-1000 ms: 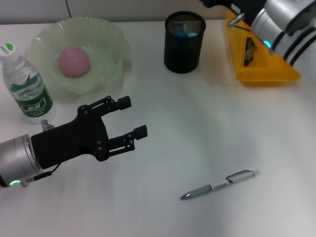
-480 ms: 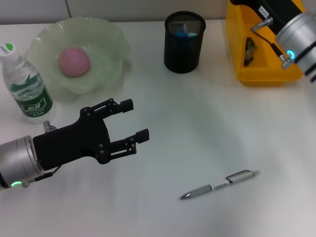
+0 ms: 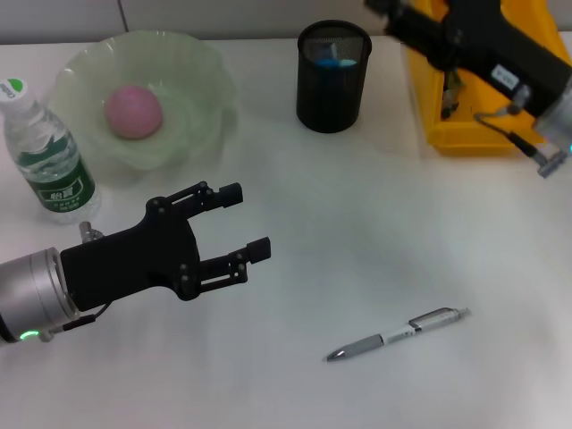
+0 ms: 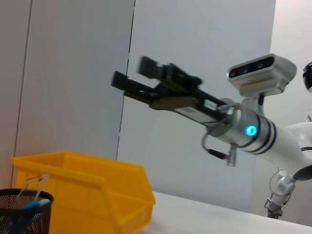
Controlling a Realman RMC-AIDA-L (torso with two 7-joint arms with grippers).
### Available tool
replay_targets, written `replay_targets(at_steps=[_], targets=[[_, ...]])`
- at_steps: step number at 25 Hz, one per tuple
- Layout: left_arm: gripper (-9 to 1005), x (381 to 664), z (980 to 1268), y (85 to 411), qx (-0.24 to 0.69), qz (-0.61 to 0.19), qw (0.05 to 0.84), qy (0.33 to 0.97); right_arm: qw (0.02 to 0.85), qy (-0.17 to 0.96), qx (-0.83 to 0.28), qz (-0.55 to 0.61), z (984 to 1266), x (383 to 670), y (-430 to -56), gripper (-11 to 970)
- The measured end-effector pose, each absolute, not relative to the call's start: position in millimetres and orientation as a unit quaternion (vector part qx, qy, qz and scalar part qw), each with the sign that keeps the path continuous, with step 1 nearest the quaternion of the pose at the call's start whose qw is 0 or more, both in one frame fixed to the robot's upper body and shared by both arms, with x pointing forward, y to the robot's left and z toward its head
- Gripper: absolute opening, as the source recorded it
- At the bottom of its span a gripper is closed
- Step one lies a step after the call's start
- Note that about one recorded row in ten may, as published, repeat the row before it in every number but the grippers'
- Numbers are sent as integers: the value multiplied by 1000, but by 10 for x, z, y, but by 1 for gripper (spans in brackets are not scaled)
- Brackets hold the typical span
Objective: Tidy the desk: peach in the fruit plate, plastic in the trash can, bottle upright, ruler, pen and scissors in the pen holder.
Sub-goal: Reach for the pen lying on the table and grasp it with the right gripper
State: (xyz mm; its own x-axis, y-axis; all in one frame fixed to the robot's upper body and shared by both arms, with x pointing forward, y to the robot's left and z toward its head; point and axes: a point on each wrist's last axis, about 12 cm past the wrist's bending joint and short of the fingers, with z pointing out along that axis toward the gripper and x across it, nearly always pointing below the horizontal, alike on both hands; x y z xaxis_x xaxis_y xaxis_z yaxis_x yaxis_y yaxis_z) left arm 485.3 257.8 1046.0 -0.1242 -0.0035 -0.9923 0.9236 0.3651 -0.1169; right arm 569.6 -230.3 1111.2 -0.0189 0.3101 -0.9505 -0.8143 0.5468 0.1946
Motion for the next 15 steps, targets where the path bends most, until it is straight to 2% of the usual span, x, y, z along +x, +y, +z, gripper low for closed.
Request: replay_targets(at_steps=[8,15], targets=[[782,4810,10454,2565,377,-433,541,614,591,573,-291,488,11164,5470,-2545,817],[782,4766,10464,2584,383,-445,534,609,539,590,-357,485,11048,5215,-2732,818]])
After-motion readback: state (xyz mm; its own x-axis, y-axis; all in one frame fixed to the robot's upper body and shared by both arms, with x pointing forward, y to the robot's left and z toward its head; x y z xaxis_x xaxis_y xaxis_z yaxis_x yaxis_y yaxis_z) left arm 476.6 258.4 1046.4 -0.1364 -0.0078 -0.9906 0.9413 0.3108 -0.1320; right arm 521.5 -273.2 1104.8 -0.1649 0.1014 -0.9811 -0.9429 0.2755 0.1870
